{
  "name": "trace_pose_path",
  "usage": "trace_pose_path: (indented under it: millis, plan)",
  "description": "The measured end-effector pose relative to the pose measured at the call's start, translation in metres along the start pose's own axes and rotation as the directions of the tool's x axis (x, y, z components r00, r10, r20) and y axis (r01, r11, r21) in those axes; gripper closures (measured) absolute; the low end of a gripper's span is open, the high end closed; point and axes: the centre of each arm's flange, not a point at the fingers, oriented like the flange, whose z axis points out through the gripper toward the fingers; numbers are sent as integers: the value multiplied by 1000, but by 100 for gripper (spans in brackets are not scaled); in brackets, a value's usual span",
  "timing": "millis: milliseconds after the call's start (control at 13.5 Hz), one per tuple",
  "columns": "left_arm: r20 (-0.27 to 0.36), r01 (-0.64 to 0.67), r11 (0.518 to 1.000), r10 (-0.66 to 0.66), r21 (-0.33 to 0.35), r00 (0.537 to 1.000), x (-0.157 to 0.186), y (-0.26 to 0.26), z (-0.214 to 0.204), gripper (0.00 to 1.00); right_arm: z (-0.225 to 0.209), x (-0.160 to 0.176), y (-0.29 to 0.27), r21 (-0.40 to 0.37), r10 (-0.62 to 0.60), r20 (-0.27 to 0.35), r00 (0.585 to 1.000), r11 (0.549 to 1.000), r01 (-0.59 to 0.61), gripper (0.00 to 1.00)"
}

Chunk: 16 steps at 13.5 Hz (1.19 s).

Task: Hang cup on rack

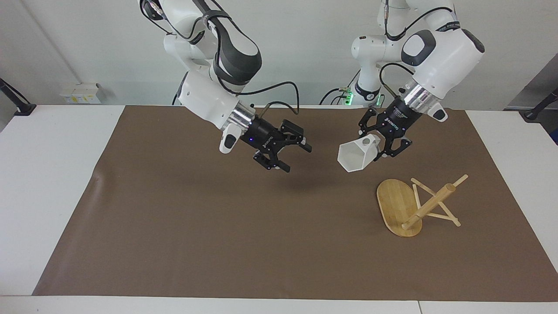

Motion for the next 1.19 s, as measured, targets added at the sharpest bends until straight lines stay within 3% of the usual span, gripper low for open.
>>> trace_pose_path:
  millis: [370,519,815,1185]
  plan:
    - [17,126,991,-125,-44,992,16,18,21,28,-40,8,107,-305,-101,130,986,942,136,0]
    - [22,156,986,-155,-53,988,18,24,30,28,-59,9,139,-387,-98,171,980,908,159,0]
    - [36,201,977,-199,-71,979,22,33,41,28,-92,7,170,-435,-3,232,973,894,106,0]
    - [49,257,962,-253,-91,966,31,54,33,28,-141,18,152,-536,126,291,948,842,53,0]
